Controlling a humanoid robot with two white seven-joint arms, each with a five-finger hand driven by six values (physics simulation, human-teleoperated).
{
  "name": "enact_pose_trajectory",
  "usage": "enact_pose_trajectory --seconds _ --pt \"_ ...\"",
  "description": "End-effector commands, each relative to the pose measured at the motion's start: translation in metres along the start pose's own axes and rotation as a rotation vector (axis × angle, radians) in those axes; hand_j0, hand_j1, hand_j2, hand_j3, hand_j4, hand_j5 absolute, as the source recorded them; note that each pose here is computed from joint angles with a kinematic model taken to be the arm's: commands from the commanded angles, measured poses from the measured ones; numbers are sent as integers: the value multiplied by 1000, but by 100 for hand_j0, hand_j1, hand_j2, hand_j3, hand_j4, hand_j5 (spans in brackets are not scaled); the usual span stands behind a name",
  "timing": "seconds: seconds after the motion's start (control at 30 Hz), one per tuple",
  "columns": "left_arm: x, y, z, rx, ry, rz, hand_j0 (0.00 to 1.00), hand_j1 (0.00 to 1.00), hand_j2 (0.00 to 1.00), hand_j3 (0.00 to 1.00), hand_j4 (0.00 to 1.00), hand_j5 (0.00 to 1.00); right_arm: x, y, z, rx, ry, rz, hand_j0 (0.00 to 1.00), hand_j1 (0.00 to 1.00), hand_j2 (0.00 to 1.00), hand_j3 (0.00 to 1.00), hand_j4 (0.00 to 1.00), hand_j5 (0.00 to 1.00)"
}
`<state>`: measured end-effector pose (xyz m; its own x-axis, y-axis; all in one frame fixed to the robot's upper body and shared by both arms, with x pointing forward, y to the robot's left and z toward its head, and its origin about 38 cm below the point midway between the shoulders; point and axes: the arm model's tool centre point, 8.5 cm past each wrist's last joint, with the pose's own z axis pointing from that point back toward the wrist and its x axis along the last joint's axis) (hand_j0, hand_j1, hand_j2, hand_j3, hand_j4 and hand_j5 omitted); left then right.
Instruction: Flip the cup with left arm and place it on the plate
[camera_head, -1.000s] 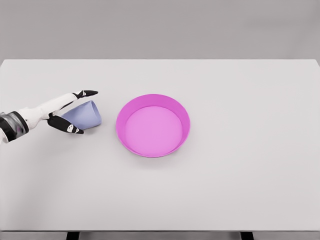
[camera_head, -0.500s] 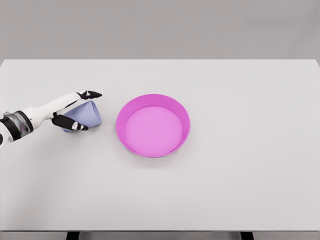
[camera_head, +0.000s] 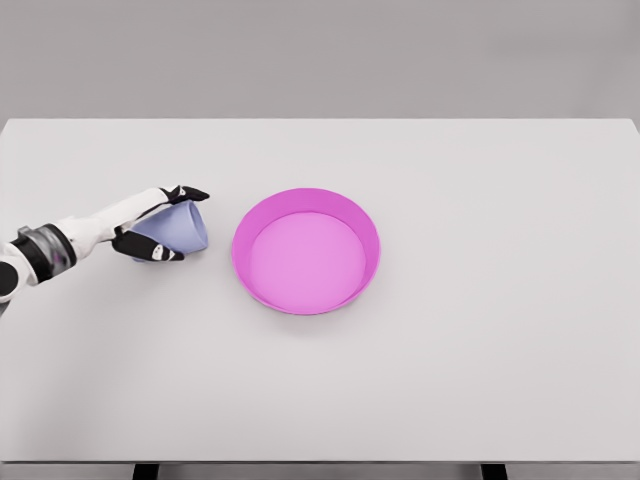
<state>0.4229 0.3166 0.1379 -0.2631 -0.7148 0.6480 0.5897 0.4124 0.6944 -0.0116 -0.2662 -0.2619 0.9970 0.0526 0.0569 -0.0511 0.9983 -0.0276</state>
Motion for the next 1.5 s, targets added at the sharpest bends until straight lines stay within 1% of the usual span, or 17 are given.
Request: enact_pose_trajectory --seconds 0.0,0.1,0.17,0.33,0.4,0.57,0.7,0.77,0.83,0.9,1.0,1.07,1.13,1.2,1.27,1.4,1.47 --pt "0 -1 -1 -1 3 9 87 87 87 87 87 87 0 0 0 0 0 0 100 100 100 100 100 100" --pt "-1 -1 -1 -1 17 15 85 85 85 85 85 85 0 0 0 0 0 0 100 100 100 100 100 100" --pt "-1 -1 -1 -2 14 17 76 76 76 76 76 76 0 0 0 0 0 0 100 100 100 100 100 100" --pt "2 1 -2 6 0 20 76 76 76 76 76 76 0 0 0 0 0 0 100 100 100 100 100 100" --pt "6 2 -3 14 -33 61 76 76 76 76 76 76 0 0 0 0 0 0 100 100 100 100 100 100" --pt "10 5 -3 26 -72 89 76 76 76 76 76 76 0 0 0 0 0 0 100 100 100 100 100 100" --pt "16 7 -3 38 -128 141 76 76 76 76 76 76 0 0 0 0 0 0 100 100 100 100 100 100" --pt "18 7 -4 41 -147 141 76 76 76 76 76 76 0 0 0 0 0 0 100 100 100 100 100 100" --pt "23 2 -10 42 -169 155 72 72 72 72 72 72 0 0 0 0 0 0 100 100 100 100 100 100" --pt "26 3 -10 46 -190 147 73 73 73 73 73 73 0 0 0 0 0 0 100 100 100 100 100 100" --pt "34 5 -9 63 -258 168 73 73 73 73 73 73 0 0 0 0 0 0 100 100 100 100 100 100" --pt "41 9 -10 87 -299 163 73 73 73 73 73 73 0 0 0 0 0 0 100 100 100 100 100 100" --pt "52 6 -16 105 -360 174 73 73 73 73 73 73 0 0 0 0 0 0 100 100 100 100 100 100" --pt "61 4 -22 123 -412 206 73 73 73 73 73 73 0 0 0 0 0 0 100 100 100 100 100 100" --pt "68 -1 -28 125 -441 224 73 73 73 73 73 73 0 0 0 0 0 0 100 100 100 100 100 100" --pt "79 -2 -28 127 -480 230 73 73 73 73 73 73 0 0 0 0 0 0 100 100 100 100 100 100" --pt "85 -5 -31 129 -507 252 73 73 73 73 73 73 0 0 0 0 0 0 100 100 100 100 100 100"
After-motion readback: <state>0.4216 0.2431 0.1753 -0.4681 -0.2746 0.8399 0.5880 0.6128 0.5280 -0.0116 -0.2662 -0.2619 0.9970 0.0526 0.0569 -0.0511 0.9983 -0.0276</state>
